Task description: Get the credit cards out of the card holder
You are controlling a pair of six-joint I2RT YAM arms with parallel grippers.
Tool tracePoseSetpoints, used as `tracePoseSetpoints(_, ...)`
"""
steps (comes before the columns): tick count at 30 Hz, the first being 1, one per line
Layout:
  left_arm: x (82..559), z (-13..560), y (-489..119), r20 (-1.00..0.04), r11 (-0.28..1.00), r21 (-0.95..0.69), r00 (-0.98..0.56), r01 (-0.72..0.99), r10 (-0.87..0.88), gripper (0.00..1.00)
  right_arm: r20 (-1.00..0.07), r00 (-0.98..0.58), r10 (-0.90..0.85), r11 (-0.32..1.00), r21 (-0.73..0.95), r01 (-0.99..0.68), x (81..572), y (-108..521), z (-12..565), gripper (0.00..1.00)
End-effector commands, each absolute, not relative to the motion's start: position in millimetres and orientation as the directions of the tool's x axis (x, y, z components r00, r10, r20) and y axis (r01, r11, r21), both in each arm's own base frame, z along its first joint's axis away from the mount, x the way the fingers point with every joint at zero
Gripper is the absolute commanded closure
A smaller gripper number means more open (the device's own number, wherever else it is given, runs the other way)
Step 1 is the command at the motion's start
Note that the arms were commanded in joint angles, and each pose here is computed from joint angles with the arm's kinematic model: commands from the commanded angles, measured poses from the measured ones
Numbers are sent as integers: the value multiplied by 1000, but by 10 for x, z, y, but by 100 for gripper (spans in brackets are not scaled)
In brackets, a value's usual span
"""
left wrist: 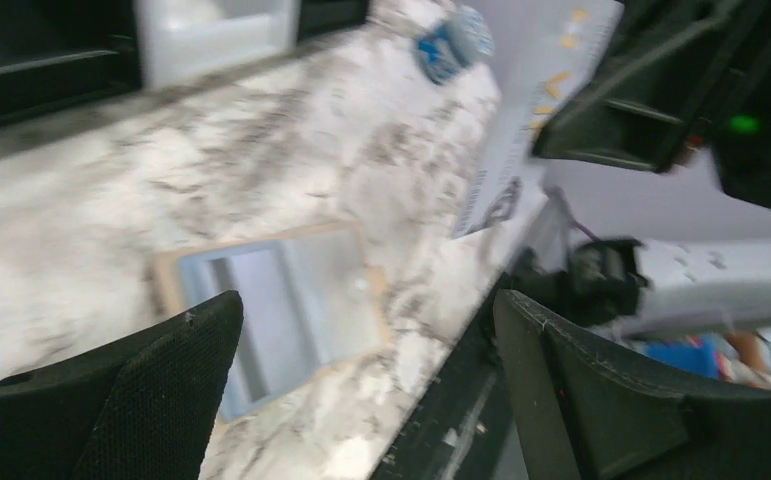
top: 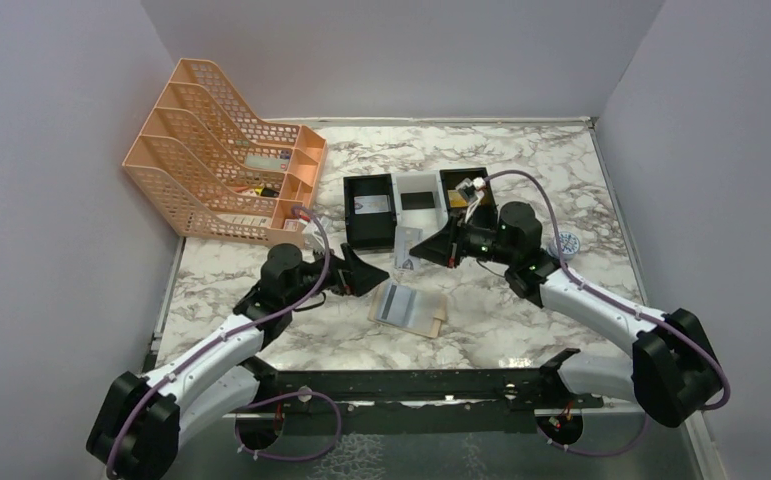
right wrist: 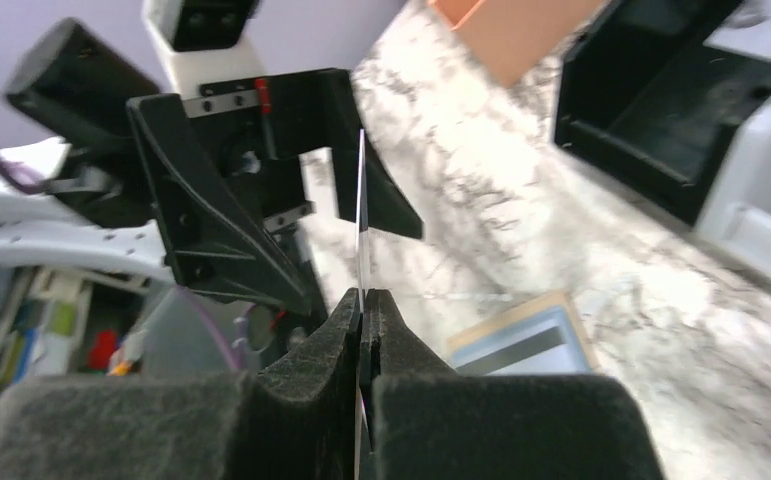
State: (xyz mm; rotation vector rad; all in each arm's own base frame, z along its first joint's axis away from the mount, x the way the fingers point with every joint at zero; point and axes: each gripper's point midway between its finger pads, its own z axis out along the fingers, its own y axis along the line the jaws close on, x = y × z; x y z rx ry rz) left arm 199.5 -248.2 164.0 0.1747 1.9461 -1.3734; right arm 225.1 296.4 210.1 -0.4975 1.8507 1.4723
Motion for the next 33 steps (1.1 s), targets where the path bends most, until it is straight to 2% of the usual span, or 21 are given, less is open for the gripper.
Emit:
tracePoseSetpoints(1, 2353, 1328, -1931, -707, 763, -578, -644, 289, -292, 1, -806, -586, 85, 501, 543, -674, 2559, 2786, 1922, 99)
tracePoseSetpoints(6, 2461, 1323, -1542, -746, 881, -454, -598, 137, -291, 1, -873, -486, 35, 533, 428, -730, 2753, 2804, 2086, 99)
tracePoseSetpoints(12, 2489, 1571, -1363, -750, 913, -405, -587, 45, -303, 1, -946, -308, -99, 646, 174, -743, 3212, 2713, 2215, 99)
tracePoseSetpoints(19, 2583, 1705, -1051, -829, 968, -253, -513, -9, -221, 1, -977, -74, -199, 609, -64, -791, 3366, 3058, 2401, 99)
tracePoseSetpoints(23, 2616, 1715, -1029, -824, 984, -178, -547, 2, -148, 1, -956, 89, -278, 524, -229, -820, 3366, 3312, 2407, 99)
tracePoseSetpoints(28, 2633, 1594, -912, -794, 999, -51, -606, -15, -49, 1, -900, 118, -420, 486, -333, -808, 3600, 3372, 2175, 99)
tracePoseSetpoints(33, 2617, 1621, -840, -809, 999, -40, -586, -37, -54, 1, -867, 113, -485, 431, -349, -832, 3765, 3553, 1984, 99)
